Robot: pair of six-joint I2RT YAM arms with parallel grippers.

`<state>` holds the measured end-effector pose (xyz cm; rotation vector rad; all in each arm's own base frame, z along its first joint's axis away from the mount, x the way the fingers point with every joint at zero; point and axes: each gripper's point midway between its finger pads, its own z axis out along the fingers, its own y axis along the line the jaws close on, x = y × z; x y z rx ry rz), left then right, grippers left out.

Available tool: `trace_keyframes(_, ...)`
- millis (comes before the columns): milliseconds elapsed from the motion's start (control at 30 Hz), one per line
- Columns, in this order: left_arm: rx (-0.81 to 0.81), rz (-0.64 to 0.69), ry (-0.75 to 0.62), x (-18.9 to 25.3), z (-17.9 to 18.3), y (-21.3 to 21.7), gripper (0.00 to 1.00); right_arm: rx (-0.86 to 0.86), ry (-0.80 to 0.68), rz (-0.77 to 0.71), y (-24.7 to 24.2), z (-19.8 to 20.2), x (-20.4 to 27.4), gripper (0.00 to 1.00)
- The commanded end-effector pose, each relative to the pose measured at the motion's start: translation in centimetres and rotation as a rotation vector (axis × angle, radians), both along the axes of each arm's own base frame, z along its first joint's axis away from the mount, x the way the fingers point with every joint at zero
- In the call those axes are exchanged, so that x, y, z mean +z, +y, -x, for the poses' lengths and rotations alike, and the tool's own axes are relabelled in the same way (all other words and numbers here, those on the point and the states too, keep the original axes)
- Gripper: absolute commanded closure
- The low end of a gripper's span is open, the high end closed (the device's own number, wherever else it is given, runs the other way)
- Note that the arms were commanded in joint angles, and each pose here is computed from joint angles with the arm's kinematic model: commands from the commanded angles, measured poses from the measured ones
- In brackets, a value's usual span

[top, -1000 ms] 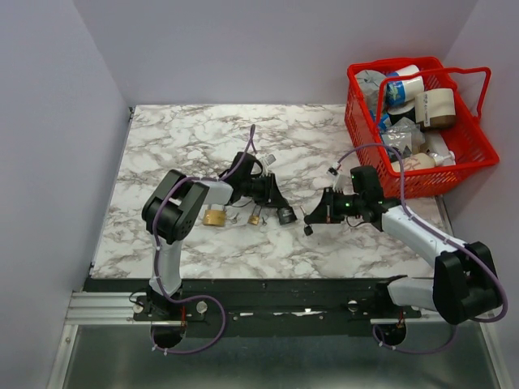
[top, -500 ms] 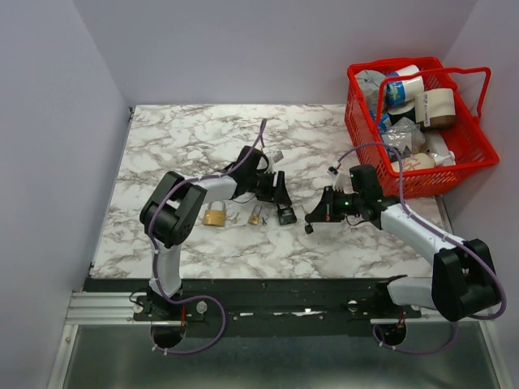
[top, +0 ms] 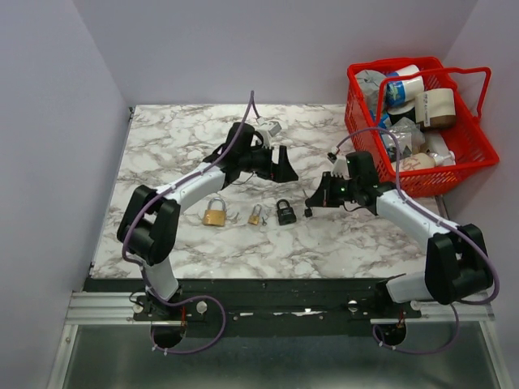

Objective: Lock with the key
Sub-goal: Place the lock at the center of the board, then place the key at the center of the board.

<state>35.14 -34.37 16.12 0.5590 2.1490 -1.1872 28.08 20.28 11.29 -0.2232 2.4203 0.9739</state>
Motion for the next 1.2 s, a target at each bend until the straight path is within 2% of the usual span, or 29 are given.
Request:
trace_keyframes(0, 0.035, 0.030, -0.049, 3.6, -0.3, 1.9, 0.01, -0.039, 0.023, 0.037, -0.3, -1.6, -1.1, 0.99)
trace_keyframes(233, 0.109, 0.059, -0.040, 4.6, -1.0, 5.3, 0.01, -0.044, -0.014, 0.034, 0.3, -4.1, -0.7, 0.99)
trace_keyframes(467, 0.129, 0.069, -0.016, 4.3, -0.5, 6.3, 0.01, -0.028, 0.144, 0.053, 0.1, -1.4, -5.7, 0.99)
trace_keyframes(833, 0.137, 0.089, -0.015, 4.6, -0.6, 6.5, 0.01, -0.012, 0.226, 0.094, -0.3, -0.5, -8.9, 0.94)
trace_keyframes(1167, 0.148, 0.094, -0.004, 4.5, -0.2, 6.8, 0.01, -0.024, 0.232, 0.059, 0.2, -0.7, -7.5, 0.61)
